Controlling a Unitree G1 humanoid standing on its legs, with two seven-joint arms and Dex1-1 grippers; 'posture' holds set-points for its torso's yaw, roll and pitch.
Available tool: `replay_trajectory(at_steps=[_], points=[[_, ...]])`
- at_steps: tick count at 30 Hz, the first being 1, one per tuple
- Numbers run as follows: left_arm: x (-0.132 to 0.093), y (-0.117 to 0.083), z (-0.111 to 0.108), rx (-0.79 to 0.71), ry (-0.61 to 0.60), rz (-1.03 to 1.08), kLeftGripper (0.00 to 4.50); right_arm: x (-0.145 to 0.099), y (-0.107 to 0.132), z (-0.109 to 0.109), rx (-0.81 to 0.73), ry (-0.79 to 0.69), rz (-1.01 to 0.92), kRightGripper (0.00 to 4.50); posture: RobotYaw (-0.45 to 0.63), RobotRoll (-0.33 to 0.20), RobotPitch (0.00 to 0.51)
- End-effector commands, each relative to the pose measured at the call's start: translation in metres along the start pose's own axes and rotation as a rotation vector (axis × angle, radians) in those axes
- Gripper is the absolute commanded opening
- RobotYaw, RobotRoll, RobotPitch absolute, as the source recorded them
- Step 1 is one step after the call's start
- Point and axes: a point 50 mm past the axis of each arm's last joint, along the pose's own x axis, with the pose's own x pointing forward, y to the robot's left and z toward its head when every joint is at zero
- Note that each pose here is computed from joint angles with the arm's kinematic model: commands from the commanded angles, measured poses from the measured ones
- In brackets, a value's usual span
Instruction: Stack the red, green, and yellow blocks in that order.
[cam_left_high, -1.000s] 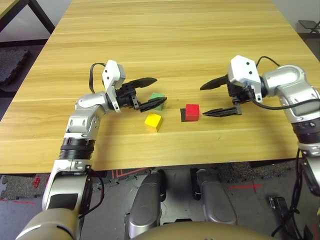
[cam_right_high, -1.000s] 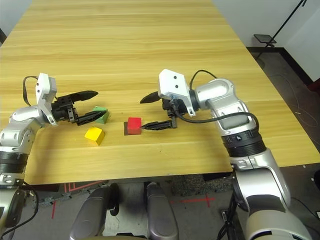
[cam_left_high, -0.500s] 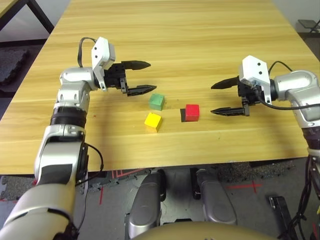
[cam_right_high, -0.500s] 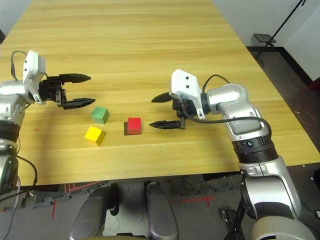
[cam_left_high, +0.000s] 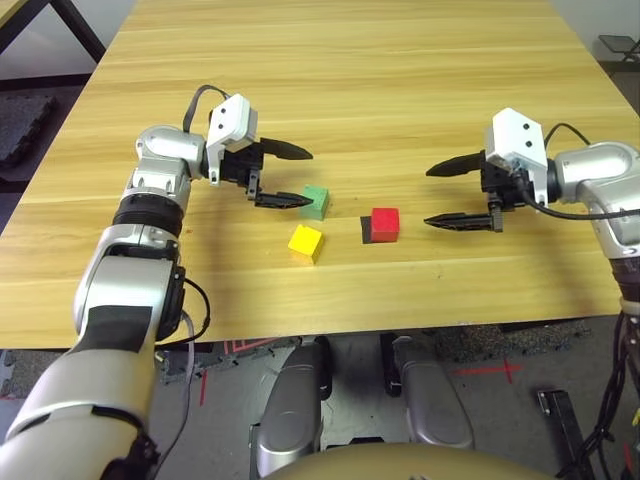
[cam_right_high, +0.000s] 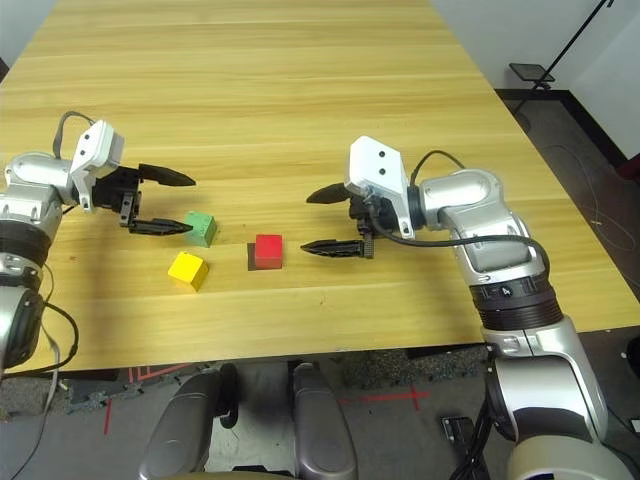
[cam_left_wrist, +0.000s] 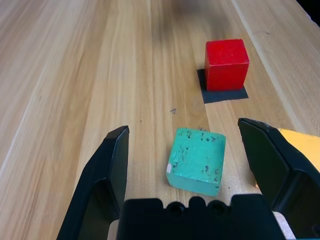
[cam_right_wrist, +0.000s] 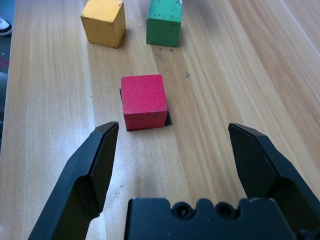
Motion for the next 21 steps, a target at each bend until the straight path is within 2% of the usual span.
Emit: replay_trajectory(at_steps=[1,13,21], points=[[0.005,-0.005,-0.007,-0.003,0.030,-0.038,4.50,-0.003,0.001,-0.002,0.003,0.000,-0.013,4.45,0.16,-0.045,0.235],[0.013,-0.008,-0.015,0.016,0.060,-0.059,4.50,0.001,0.002,0.003,-0.008,-0.012,-0.005,4.45,0.15,-0.051,0.235],[0.016,-0.007,-0.020,-0.031,0.071,-0.029,4.50,0.002,0.004,0.005,-0.016,-0.013,-0.003,4.45,0.14,-0.061,0.236]])
